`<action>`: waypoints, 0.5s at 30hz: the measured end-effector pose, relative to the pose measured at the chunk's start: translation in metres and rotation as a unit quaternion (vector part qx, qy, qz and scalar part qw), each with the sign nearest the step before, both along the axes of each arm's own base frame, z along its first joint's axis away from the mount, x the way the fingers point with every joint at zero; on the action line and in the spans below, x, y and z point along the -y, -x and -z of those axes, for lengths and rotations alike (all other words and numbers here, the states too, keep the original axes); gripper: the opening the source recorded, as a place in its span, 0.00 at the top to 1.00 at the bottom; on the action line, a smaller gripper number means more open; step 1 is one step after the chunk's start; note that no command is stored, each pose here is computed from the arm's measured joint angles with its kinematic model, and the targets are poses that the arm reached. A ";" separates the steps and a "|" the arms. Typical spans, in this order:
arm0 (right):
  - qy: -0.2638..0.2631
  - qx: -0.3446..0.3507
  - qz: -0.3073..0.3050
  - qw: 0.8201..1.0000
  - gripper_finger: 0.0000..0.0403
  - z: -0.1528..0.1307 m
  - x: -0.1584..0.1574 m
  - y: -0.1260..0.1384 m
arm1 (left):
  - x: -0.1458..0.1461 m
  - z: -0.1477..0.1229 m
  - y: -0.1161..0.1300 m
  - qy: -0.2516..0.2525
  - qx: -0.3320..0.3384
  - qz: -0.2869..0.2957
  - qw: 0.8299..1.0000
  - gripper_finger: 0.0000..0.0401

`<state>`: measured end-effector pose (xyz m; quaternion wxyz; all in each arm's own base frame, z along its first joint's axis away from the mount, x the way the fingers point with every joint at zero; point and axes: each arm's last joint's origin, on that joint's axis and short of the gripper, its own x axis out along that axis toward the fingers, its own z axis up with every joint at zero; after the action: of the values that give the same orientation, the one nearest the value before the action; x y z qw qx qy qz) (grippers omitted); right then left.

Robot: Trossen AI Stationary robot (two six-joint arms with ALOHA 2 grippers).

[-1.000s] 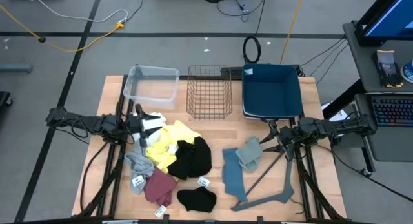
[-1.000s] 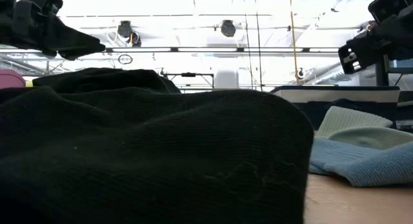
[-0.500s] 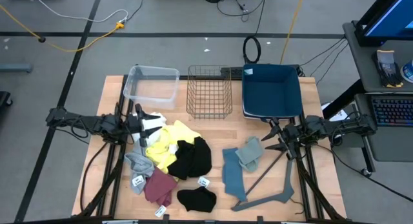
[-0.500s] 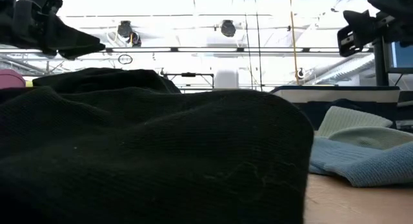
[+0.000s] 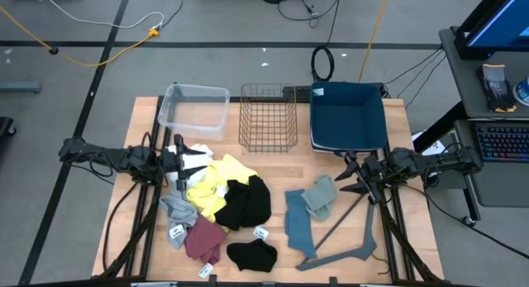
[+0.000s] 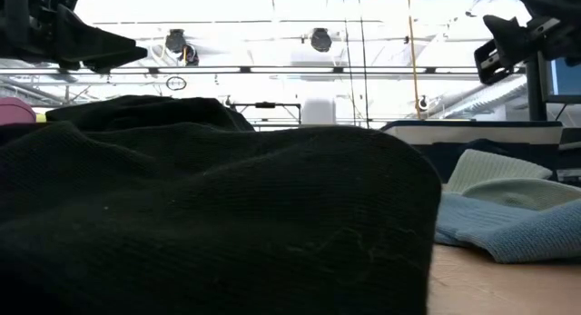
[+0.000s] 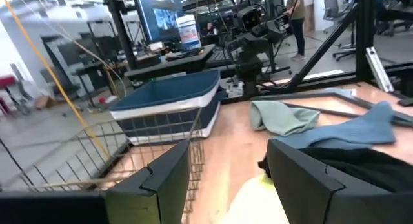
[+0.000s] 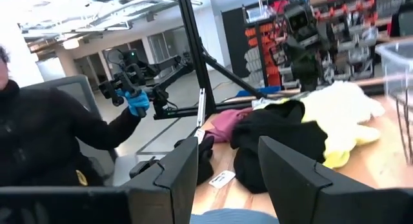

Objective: Pick & Place Cloths
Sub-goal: Put the gray sock into the transparent container

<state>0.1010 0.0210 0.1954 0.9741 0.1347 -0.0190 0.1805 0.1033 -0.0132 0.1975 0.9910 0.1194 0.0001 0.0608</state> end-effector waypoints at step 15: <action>-0.020 -0.049 0.073 0.996 0.61 0.007 0.000 -0.017 | 0.000 0.000 0.000 -0.005 0.001 0.000 1.000 0.48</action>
<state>0.1181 0.0206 0.1883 0.9815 0.1614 0.0153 0.1016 0.1033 -0.0132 0.1978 0.9904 0.1239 -0.0007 0.0612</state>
